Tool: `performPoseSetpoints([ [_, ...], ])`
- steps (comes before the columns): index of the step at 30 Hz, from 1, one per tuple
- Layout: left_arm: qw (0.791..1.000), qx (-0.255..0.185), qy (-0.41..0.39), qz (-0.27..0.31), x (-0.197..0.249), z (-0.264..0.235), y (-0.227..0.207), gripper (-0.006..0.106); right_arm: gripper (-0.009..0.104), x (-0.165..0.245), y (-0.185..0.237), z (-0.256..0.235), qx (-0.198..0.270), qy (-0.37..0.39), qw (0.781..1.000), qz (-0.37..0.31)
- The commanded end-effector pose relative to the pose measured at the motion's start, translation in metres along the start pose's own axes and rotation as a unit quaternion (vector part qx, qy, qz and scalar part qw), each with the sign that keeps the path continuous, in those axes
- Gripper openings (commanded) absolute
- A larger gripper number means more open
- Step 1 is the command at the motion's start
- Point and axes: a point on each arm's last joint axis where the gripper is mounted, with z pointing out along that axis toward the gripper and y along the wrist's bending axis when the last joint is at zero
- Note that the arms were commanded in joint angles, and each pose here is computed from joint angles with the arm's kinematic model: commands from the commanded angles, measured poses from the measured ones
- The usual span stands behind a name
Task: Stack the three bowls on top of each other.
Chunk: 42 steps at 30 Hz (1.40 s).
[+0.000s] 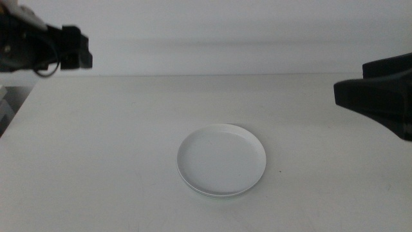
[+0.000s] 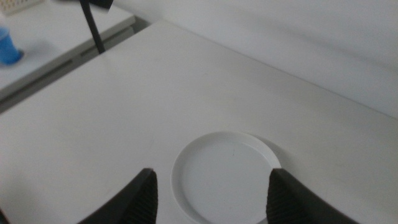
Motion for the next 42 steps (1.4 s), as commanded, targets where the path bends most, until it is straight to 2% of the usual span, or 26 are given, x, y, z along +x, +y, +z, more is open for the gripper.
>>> performPoseSetpoints([
  [1, 0.998, 0.005, -0.067, 0.008, -0.003, -0.019, -0.001, 0.079, 0.045, -0.014, -0.003, 0.0, 0.015, -0.047, 0.999, 0.024],
  [6, 0.994, 0.009, -0.11, 0.013, 0.006, -0.039, -0.002, 0.079, 0.045, -0.014, -0.018, 0.037, 0.03, -0.029, 0.998, 0.055],
  [11, 0.989, -0.007, -0.137, 0.052, 0.015, -0.062, 0.0, 0.079, 0.045, -0.011, -0.053, 0.071, 0.085, -0.024, 0.99, 0.106],
  [15, 0.983, -0.025, -0.166, 0.069, 0.027, -0.08, 0.003, 0.079, 0.045, -0.011, -0.089, 0.061, 0.149, -0.05, 0.977, 0.147],
  [18, 0.976, -0.024, -0.204, 0.07, 0.045, -0.093, 0.004, 0.079, 0.045, -0.01, -0.101, 0.032, 0.199, -0.067, 0.97, 0.119],
  [24, 0.959, -0.006, -0.28, 0.053, 0.102, -0.101, 0.008, 0.079, 0.045, 0.024, -0.075, -0.021, 0.252, -0.116, 0.958, 0.079],
  [30, 0.934, 0.006, -0.356, 0.027, 0.161, -0.083, 0.016, 0.079, 0.045, 0.09, -0.049, -0.038, 0.285, -0.155, 0.945, 0.042],
  [34, 0.931, 0.007, -0.364, 0.024, 0.173, -0.078, 0.018, 0.079, 0.045, 0.11, -0.039, -0.046, 0.297, -0.182, 0.937, 0.027],
  [42, 0.924, 0.007, -0.381, 0.023, 0.17, -0.08, 0.018, 0.079, 0.045, 0.11, -0.035, -0.052, 0.299, -0.201, 0.933, 0.023],
])
